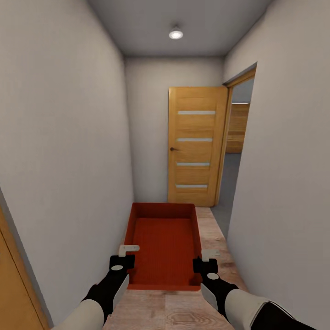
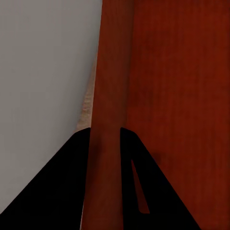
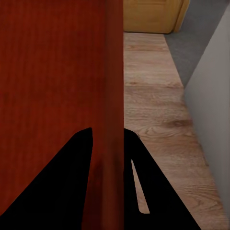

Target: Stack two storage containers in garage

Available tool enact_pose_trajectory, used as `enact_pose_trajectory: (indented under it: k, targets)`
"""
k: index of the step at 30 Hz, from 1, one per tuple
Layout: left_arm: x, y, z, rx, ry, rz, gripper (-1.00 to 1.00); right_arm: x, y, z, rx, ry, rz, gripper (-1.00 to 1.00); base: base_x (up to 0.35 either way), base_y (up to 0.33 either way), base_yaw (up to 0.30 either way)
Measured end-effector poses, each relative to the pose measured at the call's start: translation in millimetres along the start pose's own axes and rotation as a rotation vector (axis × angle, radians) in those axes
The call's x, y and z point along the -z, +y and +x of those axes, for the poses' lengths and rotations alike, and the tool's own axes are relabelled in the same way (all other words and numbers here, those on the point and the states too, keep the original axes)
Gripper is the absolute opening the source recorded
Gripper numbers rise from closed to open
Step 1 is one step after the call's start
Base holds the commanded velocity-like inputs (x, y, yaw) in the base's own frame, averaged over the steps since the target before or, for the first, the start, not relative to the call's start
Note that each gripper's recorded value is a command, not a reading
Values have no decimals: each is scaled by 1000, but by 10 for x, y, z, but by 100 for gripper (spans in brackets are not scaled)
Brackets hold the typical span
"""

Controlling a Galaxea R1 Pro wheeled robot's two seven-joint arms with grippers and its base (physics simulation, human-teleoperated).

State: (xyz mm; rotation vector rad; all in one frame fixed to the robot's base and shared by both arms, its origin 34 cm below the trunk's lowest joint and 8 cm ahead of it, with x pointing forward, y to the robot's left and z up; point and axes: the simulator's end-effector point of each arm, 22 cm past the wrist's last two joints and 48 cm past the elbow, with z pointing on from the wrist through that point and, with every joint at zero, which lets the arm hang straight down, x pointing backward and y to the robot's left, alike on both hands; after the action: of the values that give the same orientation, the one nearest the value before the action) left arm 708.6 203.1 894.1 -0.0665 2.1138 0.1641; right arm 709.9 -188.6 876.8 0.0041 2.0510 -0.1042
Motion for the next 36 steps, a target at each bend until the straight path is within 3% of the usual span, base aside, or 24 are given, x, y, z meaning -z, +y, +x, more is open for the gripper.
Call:
enact_pose_trajectory:
  k: [36]
  targets:
    - [0,0,-5,0,-1,0,-100,0,0,-3,-1,-1,0,-100,321,0,0]
